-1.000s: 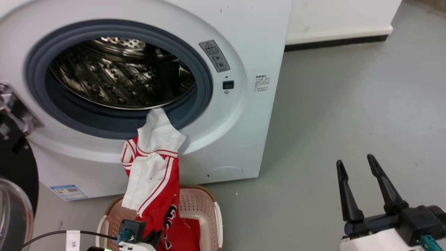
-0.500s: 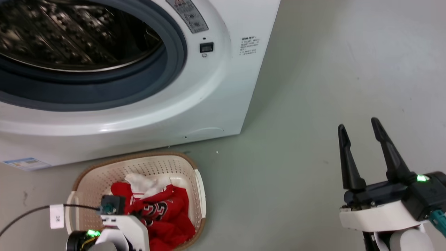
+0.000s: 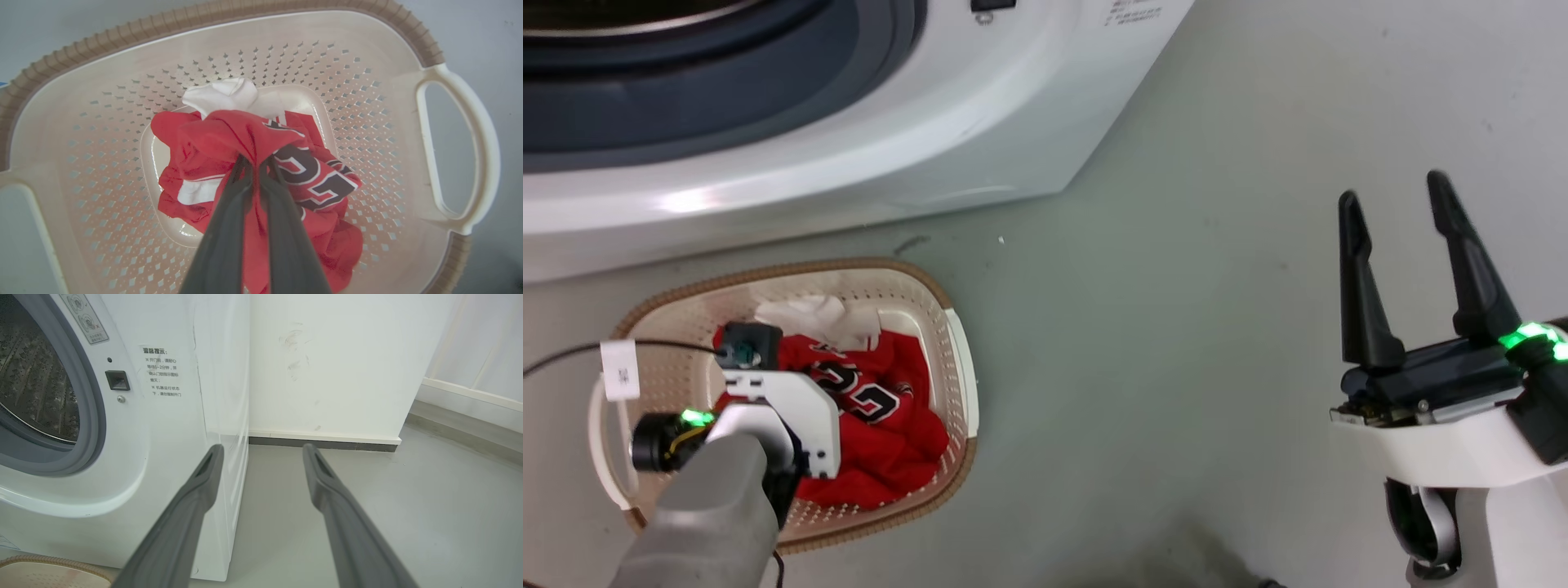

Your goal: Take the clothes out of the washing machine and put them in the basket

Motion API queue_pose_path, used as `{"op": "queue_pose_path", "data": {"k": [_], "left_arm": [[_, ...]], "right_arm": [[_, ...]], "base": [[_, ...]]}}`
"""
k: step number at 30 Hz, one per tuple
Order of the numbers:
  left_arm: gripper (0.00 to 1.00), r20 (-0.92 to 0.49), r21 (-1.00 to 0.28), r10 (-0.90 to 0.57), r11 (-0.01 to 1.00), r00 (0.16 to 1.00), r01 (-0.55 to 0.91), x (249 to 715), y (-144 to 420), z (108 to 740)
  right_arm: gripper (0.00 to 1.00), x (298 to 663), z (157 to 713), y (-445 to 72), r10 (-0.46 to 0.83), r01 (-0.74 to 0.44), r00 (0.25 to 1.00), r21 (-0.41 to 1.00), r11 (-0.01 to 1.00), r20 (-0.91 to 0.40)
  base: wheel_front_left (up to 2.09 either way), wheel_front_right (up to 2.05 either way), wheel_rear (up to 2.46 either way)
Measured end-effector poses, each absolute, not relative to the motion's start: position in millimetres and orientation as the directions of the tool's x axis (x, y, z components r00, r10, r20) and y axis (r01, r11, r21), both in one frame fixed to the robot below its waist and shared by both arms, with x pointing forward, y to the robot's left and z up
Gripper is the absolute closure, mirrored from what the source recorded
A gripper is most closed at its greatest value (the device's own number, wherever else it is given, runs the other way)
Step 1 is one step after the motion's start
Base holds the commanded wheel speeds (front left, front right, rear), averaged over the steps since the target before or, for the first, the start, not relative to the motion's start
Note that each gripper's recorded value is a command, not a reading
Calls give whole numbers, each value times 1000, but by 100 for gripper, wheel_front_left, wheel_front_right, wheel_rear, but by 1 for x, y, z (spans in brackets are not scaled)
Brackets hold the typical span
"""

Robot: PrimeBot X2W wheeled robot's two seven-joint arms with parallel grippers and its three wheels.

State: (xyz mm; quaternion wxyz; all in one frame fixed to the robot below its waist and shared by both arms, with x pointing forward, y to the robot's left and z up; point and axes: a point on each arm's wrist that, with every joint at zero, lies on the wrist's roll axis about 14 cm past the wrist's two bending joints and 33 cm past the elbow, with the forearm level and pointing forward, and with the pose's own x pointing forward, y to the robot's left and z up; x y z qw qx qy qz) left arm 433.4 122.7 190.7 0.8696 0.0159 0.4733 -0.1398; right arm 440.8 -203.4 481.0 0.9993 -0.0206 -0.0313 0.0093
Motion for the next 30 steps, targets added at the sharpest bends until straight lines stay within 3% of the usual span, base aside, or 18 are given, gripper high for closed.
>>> {"op": "queue_pose_path", "data": {"k": [6, 7, 8, 9, 14, 19, 24, 30], "left_arm": [[100, -873, -57, -198, 949, 446, 309, 441, 127, 152], [86, -880, -56, -193, 949, 433, 309, 439, 128, 145], [24, -889, -55, -189, 948, 418, 312, 436, 129, 139], [0, -894, -53, -185, 948, 408, 314, 435, 129, 134], [0, -898, -60, -194, 943, 394, 326, 431, 126, 125], [0, -876, -62, -212, 940, 433, 335, 433, 122, 139], [0, -815, -82, -205, 967, 542, 243, 441, 122, 168], [0, -719, -91, -228, 967, 657, 237, 453, 114, 218]], "right_arm": [[0, 461, 452, -202, 29, -29, 999, -36, 999, 14], [0, 463, 446, -202, 32, -32, 999, -36, 999, 4], [0, 465, 441, -201, 34, -34, 999, -35, 999, -6], [0, 466, 436, -202, 33, -34, 999, -33, 999, -15], [0, 469, 427, -203, 31, -32, 999, -30, 999, -35], [0, 466, 439, -203, 28, -29, 1000, -26, 999, -12], [0, 454, 453, -202, 25, -25, 1000, -26, 999, 5], [0, 433, 474, -201, 20, -19, 999, -26, 999, 33]], "base": [[0, 0, 0], [0, 0, 0], [0, 0, 0], [0, 0, 0], [0, 0, 0], [0, 0, 0], [0, 0, 0], [0, 0, 0]]}}
